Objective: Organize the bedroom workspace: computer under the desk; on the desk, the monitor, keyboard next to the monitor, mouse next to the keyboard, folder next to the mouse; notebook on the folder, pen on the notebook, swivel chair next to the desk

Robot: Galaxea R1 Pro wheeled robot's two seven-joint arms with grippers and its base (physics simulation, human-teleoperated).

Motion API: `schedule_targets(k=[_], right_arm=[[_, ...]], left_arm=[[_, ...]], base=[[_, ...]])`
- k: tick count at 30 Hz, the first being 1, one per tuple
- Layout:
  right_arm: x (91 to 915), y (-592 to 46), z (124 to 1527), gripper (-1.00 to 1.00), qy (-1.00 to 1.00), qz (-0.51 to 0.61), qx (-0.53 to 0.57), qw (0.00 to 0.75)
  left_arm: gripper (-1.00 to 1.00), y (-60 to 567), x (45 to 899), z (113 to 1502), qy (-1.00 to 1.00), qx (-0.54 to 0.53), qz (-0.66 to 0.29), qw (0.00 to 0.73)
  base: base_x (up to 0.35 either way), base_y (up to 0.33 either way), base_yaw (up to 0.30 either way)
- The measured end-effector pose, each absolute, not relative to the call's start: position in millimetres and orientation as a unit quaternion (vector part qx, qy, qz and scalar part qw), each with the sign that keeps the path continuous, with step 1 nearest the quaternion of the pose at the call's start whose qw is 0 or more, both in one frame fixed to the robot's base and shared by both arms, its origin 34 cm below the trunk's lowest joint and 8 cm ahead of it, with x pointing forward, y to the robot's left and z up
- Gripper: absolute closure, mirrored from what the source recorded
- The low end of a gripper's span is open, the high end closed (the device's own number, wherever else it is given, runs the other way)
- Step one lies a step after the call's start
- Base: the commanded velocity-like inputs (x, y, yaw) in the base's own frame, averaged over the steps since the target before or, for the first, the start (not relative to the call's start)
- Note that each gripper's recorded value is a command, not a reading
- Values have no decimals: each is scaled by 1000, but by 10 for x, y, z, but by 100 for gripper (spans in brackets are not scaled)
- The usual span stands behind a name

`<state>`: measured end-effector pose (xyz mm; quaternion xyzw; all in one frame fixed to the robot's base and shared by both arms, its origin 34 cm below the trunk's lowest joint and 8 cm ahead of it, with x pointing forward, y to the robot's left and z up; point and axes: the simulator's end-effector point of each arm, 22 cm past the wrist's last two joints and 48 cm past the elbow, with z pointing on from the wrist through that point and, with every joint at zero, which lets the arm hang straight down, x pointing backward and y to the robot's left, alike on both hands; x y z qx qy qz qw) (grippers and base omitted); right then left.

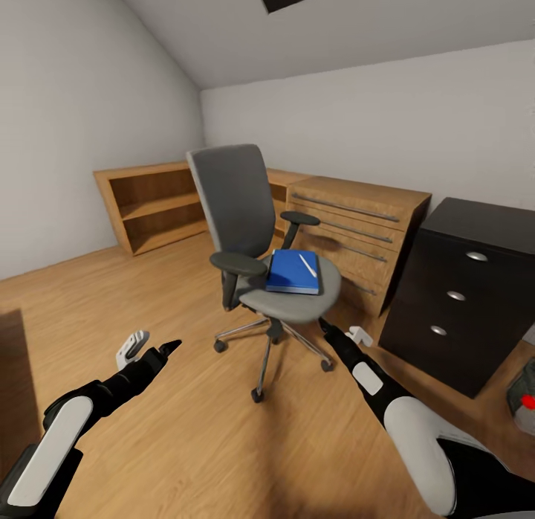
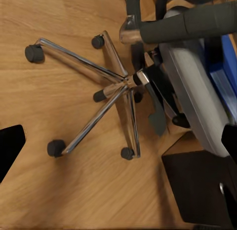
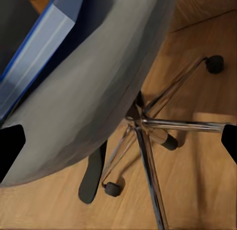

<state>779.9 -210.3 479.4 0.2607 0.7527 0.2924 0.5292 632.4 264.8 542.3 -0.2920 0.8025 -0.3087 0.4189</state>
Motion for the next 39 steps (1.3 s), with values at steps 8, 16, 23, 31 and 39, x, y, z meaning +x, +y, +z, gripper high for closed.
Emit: schedule_targets(k=[8, 16, 23, 31, 39], right_arm=[[7785, -1946, 4792, -100, 760, 294, 241, 527], [7768, -1795, 4788, -100, 769, 293, 217, 525], [7740, -1620, 4806, -100, 778, 297, 175, 526], [7725, -1535, 4813, -100, 779, 303, 164, 523], [7710, -1283, 4865, -100, 776, 319, 159, 521]], left_arm=[[-100, 2640, 6323, 5424, 802, -292, -309, 419], [-100, 2640, 6323, 5425, 802, -292, -309, 419], [-100, 2638, 6323, 5425, 802, -292, -310, 419], [-100, 2635, 6321, 5422, 803, -291, -309, 418], [-100, 2635, 6321, 5422, 803, -291, -309, 418]], base=[[-97, 0, 0], [-6, 0, 0], [0, 0, 0], [0, 0, 0], [0, 0, 0]])
